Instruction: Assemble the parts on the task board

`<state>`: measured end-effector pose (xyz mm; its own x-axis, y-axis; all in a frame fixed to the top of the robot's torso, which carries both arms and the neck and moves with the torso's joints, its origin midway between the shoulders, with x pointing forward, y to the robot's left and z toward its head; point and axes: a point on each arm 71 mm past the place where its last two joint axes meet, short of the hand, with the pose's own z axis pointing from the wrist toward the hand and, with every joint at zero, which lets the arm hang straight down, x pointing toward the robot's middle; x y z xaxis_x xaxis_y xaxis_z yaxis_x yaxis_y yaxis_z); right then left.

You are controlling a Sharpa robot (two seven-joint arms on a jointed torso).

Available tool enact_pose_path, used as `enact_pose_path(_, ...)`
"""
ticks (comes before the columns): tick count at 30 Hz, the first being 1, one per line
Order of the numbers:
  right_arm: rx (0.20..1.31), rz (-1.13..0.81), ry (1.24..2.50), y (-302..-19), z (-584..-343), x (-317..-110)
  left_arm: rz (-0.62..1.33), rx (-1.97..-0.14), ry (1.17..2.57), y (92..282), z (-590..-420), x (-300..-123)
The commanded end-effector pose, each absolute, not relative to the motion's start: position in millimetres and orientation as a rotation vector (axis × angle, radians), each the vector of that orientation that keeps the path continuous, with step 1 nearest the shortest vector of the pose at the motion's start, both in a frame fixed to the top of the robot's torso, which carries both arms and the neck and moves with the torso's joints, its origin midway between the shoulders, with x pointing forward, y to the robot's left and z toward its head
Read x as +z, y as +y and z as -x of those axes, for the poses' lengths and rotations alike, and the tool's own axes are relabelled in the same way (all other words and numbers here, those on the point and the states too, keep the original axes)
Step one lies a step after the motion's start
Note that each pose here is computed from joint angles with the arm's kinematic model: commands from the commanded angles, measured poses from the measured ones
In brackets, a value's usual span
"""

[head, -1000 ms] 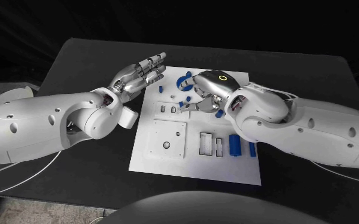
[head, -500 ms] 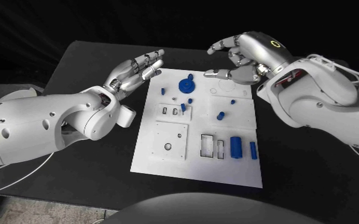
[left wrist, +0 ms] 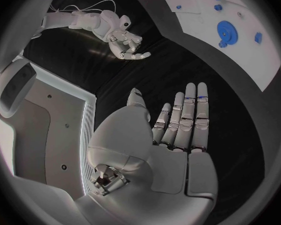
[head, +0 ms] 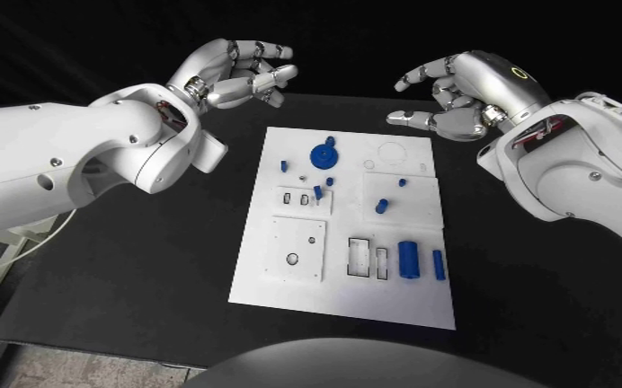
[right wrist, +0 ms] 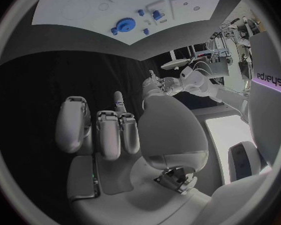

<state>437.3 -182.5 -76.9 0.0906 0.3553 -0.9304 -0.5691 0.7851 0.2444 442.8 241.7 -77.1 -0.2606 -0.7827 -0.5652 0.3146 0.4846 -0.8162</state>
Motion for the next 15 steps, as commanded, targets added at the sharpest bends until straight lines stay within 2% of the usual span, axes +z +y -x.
enact_pose_path(1,0.686,0.199,1.325,-185,-439,-79,0.312,-0.777,1.801,237.1,-445.7,-91.2)
enact_pose_path(7,0.681,0.196,1.326,-186,-439,-79,0.154,-0.622,1.914,225.1,-452.1,-94.9)
enact_pose_path(15,0.662,0.188,1.338,-193,-440,-81,-0.016,-0.375,2.03,208.0,-458.5,-111.0)
